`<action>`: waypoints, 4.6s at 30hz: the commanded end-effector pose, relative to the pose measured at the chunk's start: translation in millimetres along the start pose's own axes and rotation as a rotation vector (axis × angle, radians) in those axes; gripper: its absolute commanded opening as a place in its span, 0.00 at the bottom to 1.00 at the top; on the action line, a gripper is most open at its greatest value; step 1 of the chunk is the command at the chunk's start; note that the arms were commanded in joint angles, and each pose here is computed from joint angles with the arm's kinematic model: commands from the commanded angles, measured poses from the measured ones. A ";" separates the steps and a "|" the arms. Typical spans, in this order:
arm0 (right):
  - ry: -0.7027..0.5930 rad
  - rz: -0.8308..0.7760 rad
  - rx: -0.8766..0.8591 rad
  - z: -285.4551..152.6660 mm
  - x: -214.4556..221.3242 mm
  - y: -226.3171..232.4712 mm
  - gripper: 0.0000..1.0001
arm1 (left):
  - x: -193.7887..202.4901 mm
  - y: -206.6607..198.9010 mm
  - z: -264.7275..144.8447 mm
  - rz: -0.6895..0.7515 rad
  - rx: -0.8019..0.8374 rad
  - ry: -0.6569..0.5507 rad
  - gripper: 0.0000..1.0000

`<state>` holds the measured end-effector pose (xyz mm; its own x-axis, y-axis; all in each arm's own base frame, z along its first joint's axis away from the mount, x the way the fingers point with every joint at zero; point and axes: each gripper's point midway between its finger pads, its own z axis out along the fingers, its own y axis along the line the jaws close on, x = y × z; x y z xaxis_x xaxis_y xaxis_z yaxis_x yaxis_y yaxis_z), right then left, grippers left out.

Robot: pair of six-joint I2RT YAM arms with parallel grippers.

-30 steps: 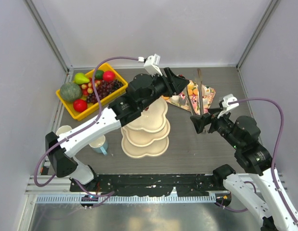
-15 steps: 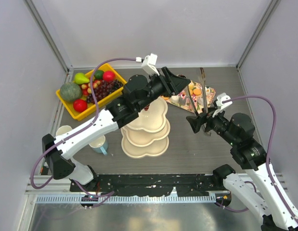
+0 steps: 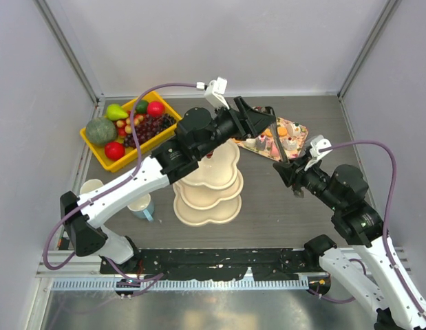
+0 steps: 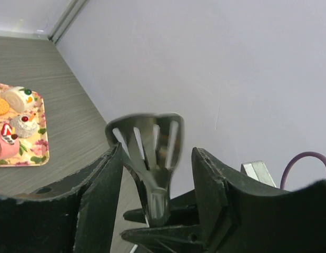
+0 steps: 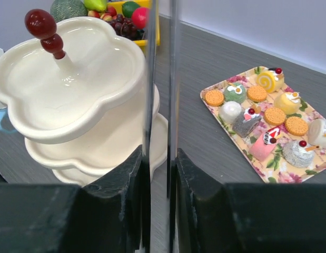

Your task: Serve the afternoon tea

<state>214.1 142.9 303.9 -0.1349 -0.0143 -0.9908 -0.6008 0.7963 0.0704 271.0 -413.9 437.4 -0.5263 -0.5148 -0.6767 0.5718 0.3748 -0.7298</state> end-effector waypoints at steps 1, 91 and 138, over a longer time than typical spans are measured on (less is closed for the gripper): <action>-0.112 -0.015 0.023 -5.0 -29.2 -2.7 0.22 | -11.0 -6.8 -9.9 0.011 0.009 -0.021 0.69; 0.049 0.027 -0.079 13.3 -29.9 26.3 0.40 | -17.2 35.8 5.9 -0.349 -0.106 -0.173 0.00; 0.207 -0.094 -0.004 -11.8 -30.3 9.8 0.21 | -84.5 51.7 -51.3 -0.085 -0.156 -0.231 0.92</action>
<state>203.1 149.8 318.8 -0.2747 -0.1822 -0.9441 -0.6245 0.7804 0.0311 322.3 -363.2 400.4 -0.5202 -0.6832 -0.5124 0.3158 0.4036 -0.8587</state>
